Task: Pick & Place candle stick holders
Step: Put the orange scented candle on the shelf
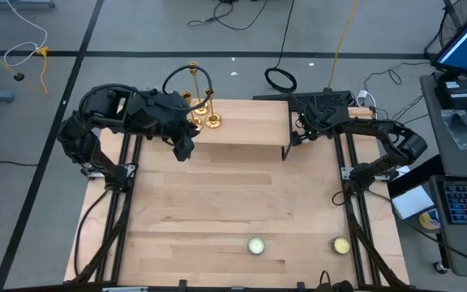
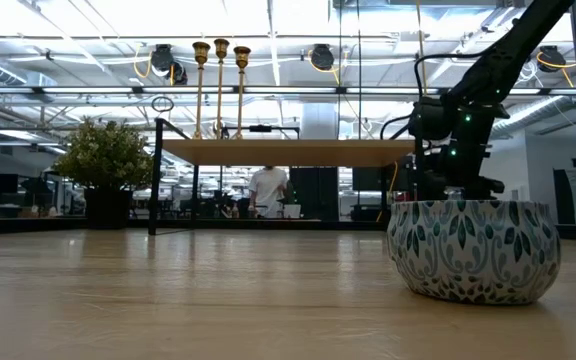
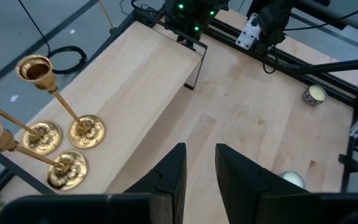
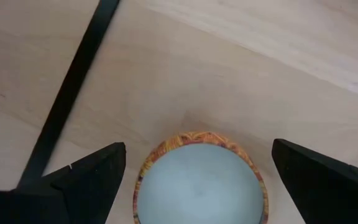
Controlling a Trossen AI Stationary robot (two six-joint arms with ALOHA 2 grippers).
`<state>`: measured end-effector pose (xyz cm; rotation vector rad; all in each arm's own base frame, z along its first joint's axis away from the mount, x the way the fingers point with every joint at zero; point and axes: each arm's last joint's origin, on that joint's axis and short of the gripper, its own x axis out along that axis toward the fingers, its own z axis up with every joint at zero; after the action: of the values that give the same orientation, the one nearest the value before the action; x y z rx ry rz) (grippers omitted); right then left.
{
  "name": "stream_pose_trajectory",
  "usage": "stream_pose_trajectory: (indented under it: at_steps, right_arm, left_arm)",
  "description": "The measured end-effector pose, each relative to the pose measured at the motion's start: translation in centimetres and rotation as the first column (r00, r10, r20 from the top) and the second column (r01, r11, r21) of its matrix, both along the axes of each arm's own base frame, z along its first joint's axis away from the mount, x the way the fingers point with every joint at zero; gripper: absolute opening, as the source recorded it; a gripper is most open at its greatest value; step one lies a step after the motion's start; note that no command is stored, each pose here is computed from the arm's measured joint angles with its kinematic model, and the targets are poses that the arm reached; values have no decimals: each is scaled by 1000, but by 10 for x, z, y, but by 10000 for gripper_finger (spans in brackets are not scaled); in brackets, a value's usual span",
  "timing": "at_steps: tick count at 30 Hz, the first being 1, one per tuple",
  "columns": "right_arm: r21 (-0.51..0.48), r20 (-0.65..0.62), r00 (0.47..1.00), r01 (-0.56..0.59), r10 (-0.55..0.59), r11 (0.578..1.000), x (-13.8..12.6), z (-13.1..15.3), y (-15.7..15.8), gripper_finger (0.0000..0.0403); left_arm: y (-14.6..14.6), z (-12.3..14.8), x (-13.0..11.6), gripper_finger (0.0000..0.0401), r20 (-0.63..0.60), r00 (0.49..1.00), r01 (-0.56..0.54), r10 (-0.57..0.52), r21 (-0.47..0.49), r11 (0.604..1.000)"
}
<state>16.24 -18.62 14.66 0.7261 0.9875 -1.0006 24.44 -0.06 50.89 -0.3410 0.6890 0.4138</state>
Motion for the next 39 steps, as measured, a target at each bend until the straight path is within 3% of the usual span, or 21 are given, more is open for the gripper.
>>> stream_pose_trajectory:
  at_steps: [15, 29, 39]
  right_arm:
    - [2, -7, 1000, 2, -2, 1000, 0, 0, 0, 391]
    - [12, -13, 1000, 28, -28, 1000, -1, -1, 1, 288]
    - [25, -27, 996, 80, -80, 996, -4, 0, 3, 279]
  left_arm:
    - [-1, 1, 1, 86, 19, 1000, 8, -7, -21, 1000]
    - [-3, 1, 1, 86, 18, 1000, 18, -18, -22, 1000]
    - [-11, 1, 1, 86, 16, 999, 50, -50, -18, 999]
